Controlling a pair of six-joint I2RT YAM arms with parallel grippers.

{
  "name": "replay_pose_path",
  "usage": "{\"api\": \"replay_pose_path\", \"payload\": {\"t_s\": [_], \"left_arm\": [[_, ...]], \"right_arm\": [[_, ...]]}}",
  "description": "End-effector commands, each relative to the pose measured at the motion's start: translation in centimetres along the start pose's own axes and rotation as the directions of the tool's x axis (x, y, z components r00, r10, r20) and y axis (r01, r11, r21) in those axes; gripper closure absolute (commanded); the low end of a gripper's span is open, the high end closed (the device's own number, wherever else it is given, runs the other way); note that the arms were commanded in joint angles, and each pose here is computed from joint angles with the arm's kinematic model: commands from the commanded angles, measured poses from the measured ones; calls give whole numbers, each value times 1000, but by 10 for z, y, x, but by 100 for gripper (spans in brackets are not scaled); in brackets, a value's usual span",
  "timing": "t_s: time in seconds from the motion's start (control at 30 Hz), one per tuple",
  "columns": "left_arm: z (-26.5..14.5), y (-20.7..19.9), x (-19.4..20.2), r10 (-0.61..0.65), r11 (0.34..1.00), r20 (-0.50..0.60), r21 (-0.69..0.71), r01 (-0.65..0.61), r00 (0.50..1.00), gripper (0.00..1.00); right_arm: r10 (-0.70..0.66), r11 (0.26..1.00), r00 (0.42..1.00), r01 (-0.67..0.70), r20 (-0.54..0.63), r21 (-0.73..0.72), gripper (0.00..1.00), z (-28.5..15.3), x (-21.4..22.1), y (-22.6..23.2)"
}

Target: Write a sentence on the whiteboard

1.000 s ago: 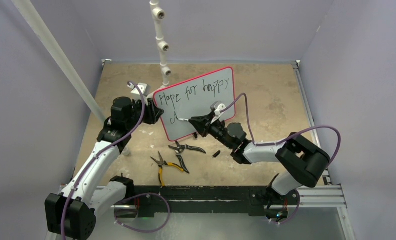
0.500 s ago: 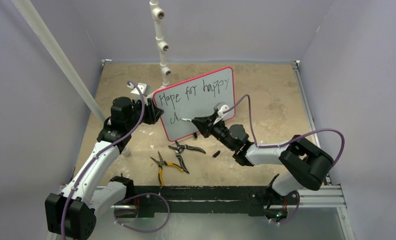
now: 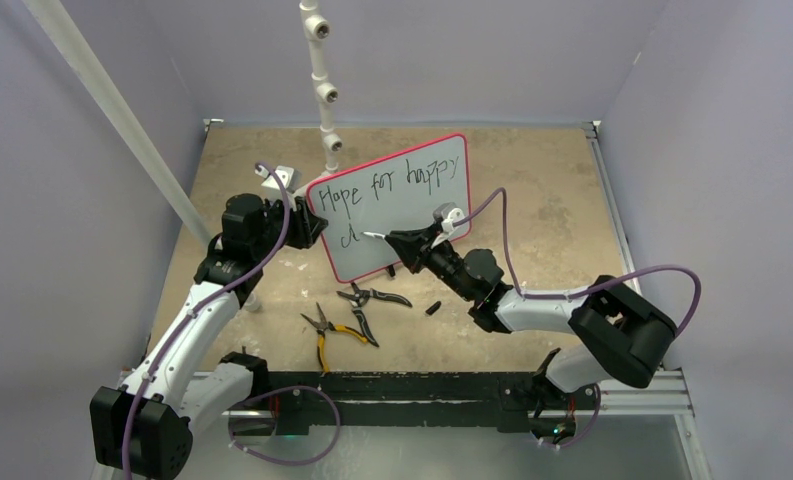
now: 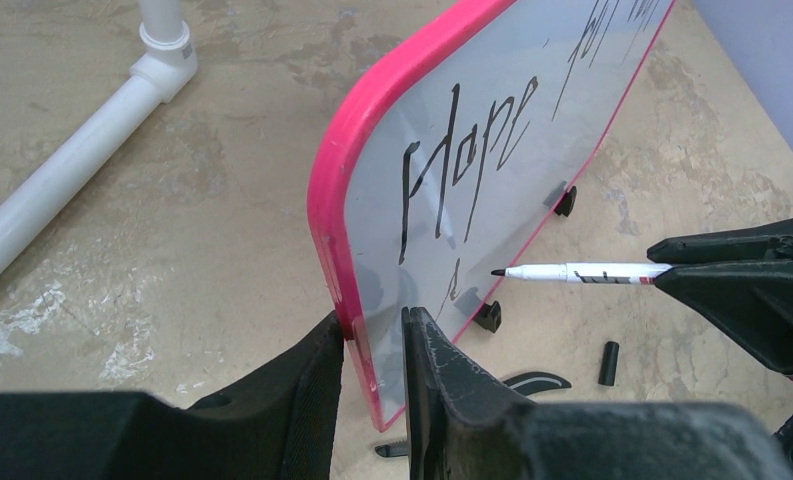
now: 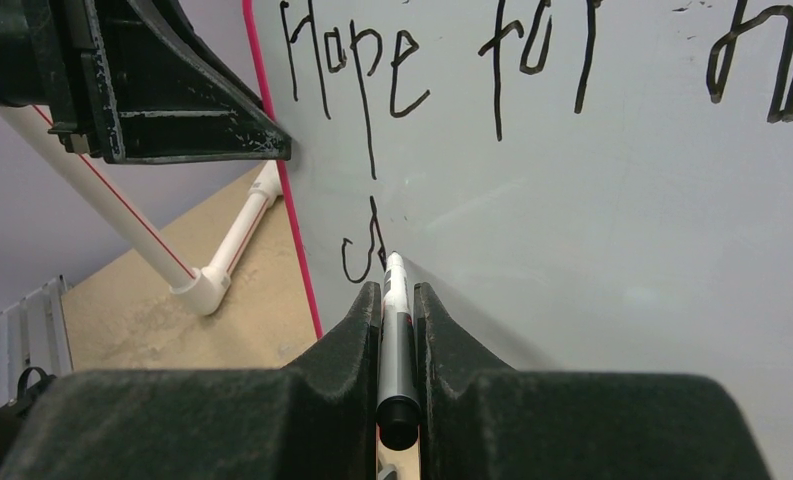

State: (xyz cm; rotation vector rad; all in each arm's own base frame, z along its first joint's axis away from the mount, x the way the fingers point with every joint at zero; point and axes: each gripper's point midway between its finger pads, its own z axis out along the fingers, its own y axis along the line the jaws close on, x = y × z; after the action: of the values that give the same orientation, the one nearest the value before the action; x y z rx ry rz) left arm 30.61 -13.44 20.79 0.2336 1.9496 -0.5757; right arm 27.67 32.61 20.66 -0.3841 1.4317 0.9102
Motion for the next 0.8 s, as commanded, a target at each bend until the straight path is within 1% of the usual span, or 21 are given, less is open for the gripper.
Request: {"api": "replay_pose_path", "payload": {"t_s": [0.0, 0.33, 0.77], "left_arm": [[-1, -3, -12, 17, 1000, 38, 17, -17, 999, 73], [0, -3, -11, 18, 1000, 35, 17, -19, 999, 74], [0, -3, -11, 20, 1000, 33, 20, -21, 999, 74]], "right_arm": [[2, 999, 999, -3, 48, 39, 100, 4, -13, -7], [-1, 998, 999, -2, 48, 60, 100, 9, -13, -15], [-35, 999, 997, 36, 68, -8, 100, 13, -20, -6]]}}
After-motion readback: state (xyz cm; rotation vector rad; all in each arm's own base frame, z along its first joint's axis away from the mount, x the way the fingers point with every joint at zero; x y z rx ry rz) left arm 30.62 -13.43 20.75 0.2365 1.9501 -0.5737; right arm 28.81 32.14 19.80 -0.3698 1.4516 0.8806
